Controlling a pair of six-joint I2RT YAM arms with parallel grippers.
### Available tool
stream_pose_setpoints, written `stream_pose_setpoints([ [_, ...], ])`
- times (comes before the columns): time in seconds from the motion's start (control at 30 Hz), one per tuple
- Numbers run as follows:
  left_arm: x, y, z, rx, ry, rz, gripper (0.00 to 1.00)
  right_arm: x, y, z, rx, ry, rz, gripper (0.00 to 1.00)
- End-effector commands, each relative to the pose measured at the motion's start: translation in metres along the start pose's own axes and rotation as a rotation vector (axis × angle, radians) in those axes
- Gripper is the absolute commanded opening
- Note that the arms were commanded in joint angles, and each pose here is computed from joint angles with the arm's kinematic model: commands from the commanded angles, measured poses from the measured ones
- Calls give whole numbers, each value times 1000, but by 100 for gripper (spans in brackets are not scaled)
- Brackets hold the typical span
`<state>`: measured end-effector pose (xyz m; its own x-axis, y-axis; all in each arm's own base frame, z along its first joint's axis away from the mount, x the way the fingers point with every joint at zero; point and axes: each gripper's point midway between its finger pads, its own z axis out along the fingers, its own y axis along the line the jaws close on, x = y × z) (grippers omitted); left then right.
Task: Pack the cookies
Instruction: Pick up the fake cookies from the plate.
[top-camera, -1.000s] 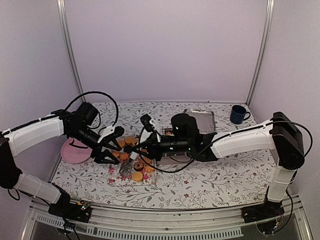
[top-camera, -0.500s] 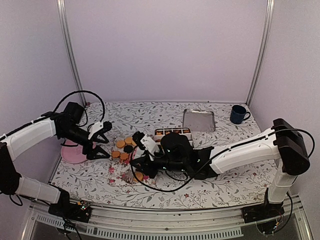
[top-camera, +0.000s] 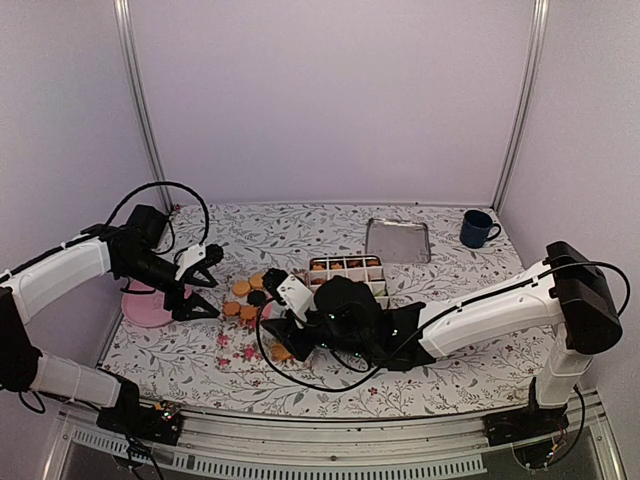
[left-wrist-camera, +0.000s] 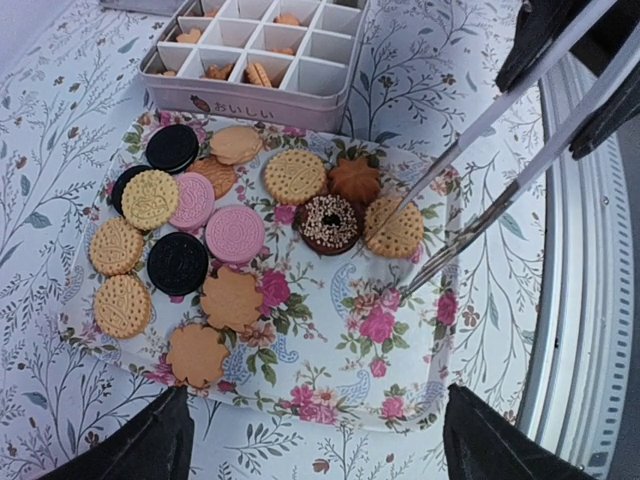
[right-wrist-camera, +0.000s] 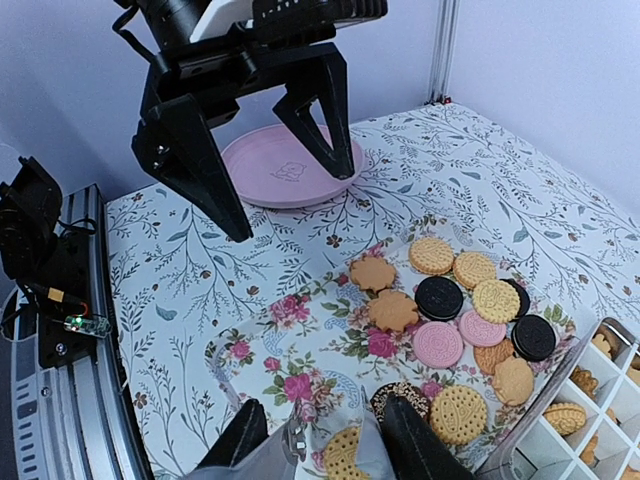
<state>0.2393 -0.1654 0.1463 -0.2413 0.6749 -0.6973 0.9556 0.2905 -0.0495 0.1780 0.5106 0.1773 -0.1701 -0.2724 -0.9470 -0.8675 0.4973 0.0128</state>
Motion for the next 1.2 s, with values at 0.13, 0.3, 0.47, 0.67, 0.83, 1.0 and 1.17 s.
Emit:
stream_pose_setpoints([
  [0.13,-1,-3,-4,7,-6,-3,87,-34,-2,-8,35,-84,13,42],
  [0.3,-1,-4,-4,12,-6,-4,87,-29,-5,-11,46,-74,16,44],
  [0.47,-2,-4,-5,15,-7,-6,87,-19,-7,-11,53,-55,15,45],
  [0.67,-2,-3,-4,16,-4,-9,87,-8,-10,-9,69,-30,15,45],
  [0.83,-2,-2,-4,16,-6,-12,87,6,-11,-7,76,8,11,45],
  [1.0,-4,-2,-5,14,-8,-10,87,12,-7,-13,47,43,36,44],
  [1.17,-5,-2,-5,17,-11,-11,87,13,-3,-25,15,67,70,44],
])
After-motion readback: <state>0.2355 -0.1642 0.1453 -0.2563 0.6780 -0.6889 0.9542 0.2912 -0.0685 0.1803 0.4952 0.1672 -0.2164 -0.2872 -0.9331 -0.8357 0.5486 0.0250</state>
